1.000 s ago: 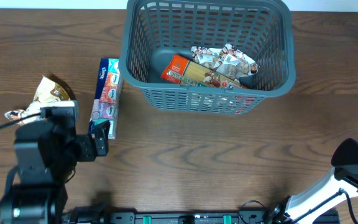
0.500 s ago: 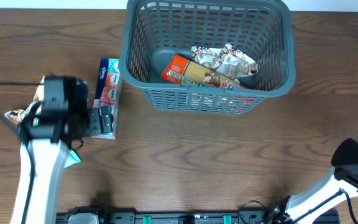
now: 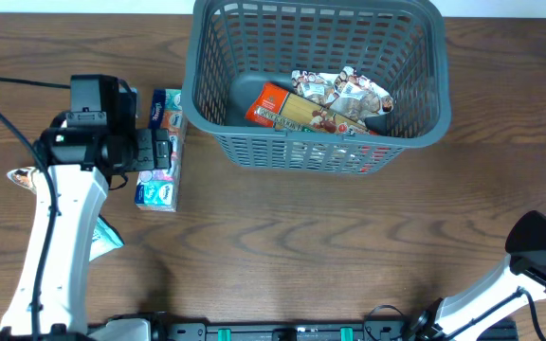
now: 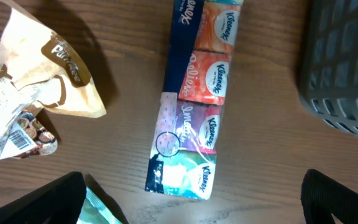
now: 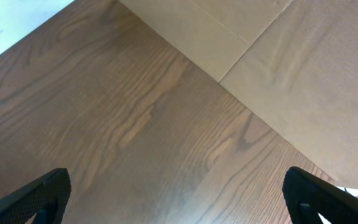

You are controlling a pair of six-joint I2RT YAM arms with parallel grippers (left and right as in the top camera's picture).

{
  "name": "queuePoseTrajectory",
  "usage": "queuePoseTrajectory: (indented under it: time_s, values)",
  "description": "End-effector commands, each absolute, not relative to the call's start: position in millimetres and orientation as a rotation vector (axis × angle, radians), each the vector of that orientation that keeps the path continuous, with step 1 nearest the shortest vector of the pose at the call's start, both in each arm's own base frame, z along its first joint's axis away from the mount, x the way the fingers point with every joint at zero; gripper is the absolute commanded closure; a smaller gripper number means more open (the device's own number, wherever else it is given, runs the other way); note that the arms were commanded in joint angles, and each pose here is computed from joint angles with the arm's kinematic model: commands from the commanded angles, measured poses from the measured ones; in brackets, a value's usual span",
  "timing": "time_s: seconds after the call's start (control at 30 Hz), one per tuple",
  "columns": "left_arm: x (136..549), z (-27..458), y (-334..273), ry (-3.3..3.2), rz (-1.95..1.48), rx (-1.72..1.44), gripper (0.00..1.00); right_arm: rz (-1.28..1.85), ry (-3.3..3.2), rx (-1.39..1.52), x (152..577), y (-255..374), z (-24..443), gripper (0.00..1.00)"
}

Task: Pack container
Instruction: 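Move the left gripper to the blue-and-white tissue box pack, then grasp the tissue box pack with the left gripper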

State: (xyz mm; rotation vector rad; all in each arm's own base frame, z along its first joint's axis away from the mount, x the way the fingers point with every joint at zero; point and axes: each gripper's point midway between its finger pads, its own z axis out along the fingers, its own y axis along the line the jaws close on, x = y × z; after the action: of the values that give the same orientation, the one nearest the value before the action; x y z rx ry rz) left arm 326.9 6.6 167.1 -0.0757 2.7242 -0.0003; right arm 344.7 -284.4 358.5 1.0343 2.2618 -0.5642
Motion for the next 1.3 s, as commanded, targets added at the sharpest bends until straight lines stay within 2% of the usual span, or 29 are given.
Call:
queuePoseTrajectory:
  time_s: [0.0, 0.3, 0.9, 1.27]
  values:
    - [332, 154, 10, 2.773, 0.021, -0.061, 0.01, -0.566, 2.267, 1.058, 344, -288, 353, 0.01]
    - [336, 110, -1, 2.91, -0.067, -0.014, 0.01, -0.566, 2.267, 1.058, 344, -288, 353, 0.01]
    - [358, 58, -4, 2.973, -0.095, 0.027, 0.01, -0.566, 2.267, 1.058, 344, -288, 353, 0.01]
    - [349, 20, -4, 3.087, -0.104, 0.023, 0.01, -0.566, 2.267, 1.058, 344, -288, 353, 0.01]
